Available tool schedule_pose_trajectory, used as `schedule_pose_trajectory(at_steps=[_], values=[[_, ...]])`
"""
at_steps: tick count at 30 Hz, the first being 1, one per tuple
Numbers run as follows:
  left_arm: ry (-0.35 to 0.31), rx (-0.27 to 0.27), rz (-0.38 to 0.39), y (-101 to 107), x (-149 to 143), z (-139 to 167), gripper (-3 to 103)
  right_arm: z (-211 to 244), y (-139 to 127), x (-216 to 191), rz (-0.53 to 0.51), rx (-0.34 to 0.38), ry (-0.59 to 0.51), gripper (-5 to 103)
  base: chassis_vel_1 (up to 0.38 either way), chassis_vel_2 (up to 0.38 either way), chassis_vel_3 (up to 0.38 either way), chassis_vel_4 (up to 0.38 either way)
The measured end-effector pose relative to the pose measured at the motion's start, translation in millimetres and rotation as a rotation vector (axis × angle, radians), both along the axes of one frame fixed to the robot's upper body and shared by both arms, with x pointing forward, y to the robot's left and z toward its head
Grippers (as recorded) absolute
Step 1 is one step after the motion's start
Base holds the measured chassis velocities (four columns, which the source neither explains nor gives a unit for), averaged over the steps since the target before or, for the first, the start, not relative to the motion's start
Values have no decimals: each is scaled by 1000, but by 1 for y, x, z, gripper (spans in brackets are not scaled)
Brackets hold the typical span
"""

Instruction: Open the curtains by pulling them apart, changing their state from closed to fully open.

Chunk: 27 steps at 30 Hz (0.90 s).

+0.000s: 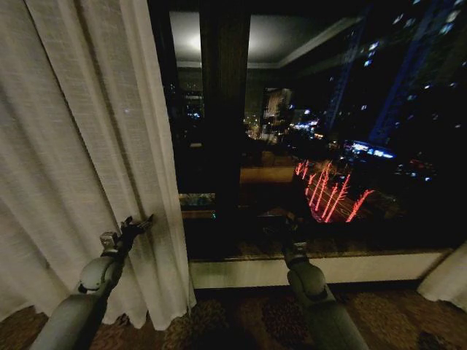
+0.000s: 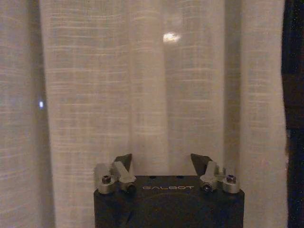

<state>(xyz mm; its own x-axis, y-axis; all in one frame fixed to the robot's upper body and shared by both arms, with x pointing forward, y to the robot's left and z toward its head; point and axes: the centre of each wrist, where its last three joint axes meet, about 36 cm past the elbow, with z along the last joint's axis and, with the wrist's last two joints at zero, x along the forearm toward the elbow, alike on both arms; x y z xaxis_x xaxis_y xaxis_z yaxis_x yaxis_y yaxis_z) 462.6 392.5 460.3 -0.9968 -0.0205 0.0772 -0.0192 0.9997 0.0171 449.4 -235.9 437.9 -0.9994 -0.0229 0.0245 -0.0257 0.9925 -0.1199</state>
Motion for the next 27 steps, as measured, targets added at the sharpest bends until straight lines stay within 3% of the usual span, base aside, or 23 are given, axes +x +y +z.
schedule_pose_trajectory(at_steps=[1, 3, 6, 9, 16, 18, 20, 27], values=[[1, 1, 5, 2, -1, 0, 65, 0, 1, 0, 1, 1, 1, 100, 0, 0, 0, 0], [2, 2, 7, 3, -2, 0, 65, 0, 1, 0, 1, 1, 1, 100, 0, 0, 0, 0], [0, 6, 13, 6, -4, 1, 49, 0, 1, 0, 3, 1, 0, 100, 0, 0, 0, 0], [-4, 6, 12, 6, -6, 3, 43, 1, 1, 0, 4, -1, -2, 100, 0, 0, 0, 0], [-9, 7, 4, 3, -12, 5, 11, 4, 2, -1, 9, -1, -11, 100, 0, 0, 0, 0], [-10, 7, 3, 3, -13, 6, 11, 4, 3, -1, 11, 1, -11, 100, 0, 0, 0, 0], [-13, 6, 2, 3, -15, 7, 2, 4, 6, -2, 18, 6, -11, 100, 0, 0, 0, 0], [-13, 9, 2, 3, -25, 9, 0, 3, 5, -2, 39, -14, -25, 100, 0, 0, 0, 0]])
